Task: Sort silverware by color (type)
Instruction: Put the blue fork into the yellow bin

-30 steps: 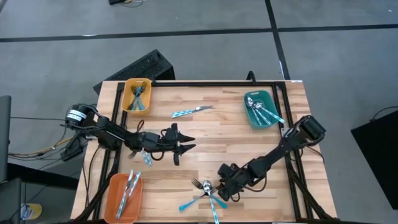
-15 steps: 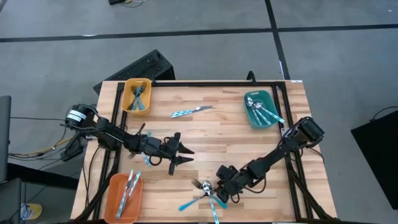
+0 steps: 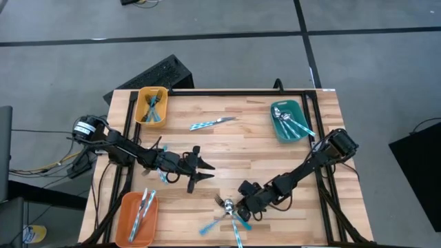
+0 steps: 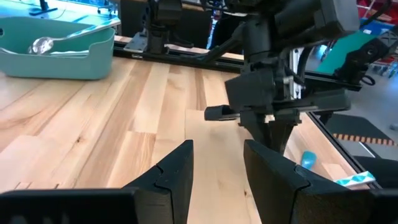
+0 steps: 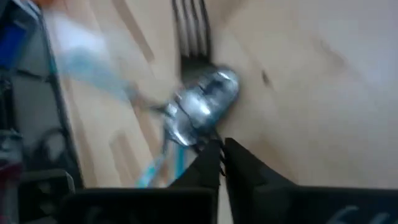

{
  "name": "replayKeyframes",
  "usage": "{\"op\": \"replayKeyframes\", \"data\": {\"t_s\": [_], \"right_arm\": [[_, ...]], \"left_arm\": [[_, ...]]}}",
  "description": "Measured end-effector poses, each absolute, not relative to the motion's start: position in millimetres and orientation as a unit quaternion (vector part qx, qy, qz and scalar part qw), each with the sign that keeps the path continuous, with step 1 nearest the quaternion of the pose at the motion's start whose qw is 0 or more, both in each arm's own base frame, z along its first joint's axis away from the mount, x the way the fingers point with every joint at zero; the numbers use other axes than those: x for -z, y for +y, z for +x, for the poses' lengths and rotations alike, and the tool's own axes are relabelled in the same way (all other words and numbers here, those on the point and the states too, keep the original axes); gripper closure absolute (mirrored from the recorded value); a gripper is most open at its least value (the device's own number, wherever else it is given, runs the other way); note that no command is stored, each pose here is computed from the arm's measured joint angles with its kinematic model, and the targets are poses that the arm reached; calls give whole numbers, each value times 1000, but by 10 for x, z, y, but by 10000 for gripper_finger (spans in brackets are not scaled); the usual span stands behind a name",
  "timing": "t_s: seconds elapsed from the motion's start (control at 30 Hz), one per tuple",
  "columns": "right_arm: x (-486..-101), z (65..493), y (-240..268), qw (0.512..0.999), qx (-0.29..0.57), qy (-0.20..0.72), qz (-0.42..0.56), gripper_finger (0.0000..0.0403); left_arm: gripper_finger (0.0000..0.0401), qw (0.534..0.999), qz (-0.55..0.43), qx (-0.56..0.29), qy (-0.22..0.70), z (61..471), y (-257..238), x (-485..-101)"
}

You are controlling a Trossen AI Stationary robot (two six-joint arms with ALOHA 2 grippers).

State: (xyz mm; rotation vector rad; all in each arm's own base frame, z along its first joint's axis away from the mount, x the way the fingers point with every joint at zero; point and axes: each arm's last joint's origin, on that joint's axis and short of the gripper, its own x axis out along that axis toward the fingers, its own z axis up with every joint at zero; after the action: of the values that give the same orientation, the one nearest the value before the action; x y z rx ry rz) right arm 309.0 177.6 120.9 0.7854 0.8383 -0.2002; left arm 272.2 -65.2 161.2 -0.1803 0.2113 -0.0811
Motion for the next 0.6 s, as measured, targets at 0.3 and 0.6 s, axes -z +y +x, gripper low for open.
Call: {"op": "replayKeyframes", "data": {"t_s": [0.3, 0.6], "right_arm": [[-1460, 3039, 1480, 868, 173, 368, 284, 388], [-1723, 2853, 1359, 902, 242, 331, 132, 390]], "left_arm": [[273, 987, -65, -6, 148, 2622, -563, -1686], [273, 983, -39, -54, 172, 2584, -417, -1704]]}}
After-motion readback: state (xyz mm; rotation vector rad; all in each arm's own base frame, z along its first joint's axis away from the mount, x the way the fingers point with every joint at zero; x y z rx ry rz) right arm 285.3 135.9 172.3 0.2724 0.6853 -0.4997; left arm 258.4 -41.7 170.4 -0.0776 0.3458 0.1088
